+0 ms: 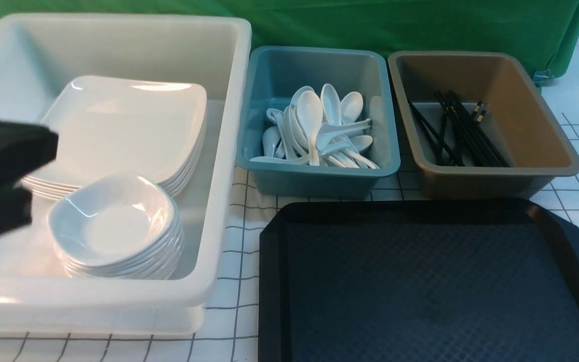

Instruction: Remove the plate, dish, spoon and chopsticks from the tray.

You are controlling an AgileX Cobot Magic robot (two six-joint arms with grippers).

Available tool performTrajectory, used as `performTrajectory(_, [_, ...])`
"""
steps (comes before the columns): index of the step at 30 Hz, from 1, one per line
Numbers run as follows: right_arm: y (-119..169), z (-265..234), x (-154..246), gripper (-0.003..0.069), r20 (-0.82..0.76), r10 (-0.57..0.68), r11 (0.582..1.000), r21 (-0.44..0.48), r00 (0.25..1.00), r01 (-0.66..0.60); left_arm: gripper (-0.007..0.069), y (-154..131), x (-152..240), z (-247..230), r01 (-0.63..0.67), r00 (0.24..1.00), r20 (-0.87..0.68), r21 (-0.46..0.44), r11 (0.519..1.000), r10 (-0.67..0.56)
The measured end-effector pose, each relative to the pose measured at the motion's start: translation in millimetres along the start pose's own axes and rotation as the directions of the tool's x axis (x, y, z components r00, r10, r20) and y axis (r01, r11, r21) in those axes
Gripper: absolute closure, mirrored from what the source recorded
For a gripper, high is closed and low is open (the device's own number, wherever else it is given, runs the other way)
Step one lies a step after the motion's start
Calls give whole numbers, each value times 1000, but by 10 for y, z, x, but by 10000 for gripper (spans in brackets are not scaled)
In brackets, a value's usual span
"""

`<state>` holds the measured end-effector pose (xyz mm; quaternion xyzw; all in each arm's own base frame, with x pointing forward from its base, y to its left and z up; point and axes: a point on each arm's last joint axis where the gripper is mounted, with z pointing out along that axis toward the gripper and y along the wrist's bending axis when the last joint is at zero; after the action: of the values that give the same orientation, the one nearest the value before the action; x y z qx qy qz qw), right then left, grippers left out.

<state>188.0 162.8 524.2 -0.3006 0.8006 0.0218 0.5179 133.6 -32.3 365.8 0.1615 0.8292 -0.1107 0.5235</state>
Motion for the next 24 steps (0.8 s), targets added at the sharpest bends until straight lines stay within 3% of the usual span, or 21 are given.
performTrajectory(3, [-141, -348, 251, 650, 121, 70, 997, 30, 990, -74, 629, -169, 364, -256, -9, 1000, 7, 12, 1000, 9])
performTrajectory(7, [-183, -573, 577, 650, 289, 116, 993, 3, 950, -122, 629, -266, 684, -388, -8, 1000, 30, 3, 1000, 8])
performTrajectory(11, [-175, -798, 1298, 650, 478, 185, 981, -44, 859, -187, 629, -356, 1017, -496, -5, 995, 103, -13, 1000, 7])
performTrajectory(14, [-167, -929, 1739, 650, 572, 220, 974, -77, 790, -215, 629, -376, 1051, -560, -2, 986, 167, -30, 1000, 7])
performTrajectory(18, [-98, -929, 2302, 650, 597, 275, 960, -123, 753, -253, 629, -372, 1040, -588, 2, 977, 211, -48, 999, 8])
performTrajectory(24, [-106, -1032, 2567, 650, 645, 326, 943, -167, 691, -289, 627, -359, 998, -597, 35, 965, 260, -54, 998, -20])
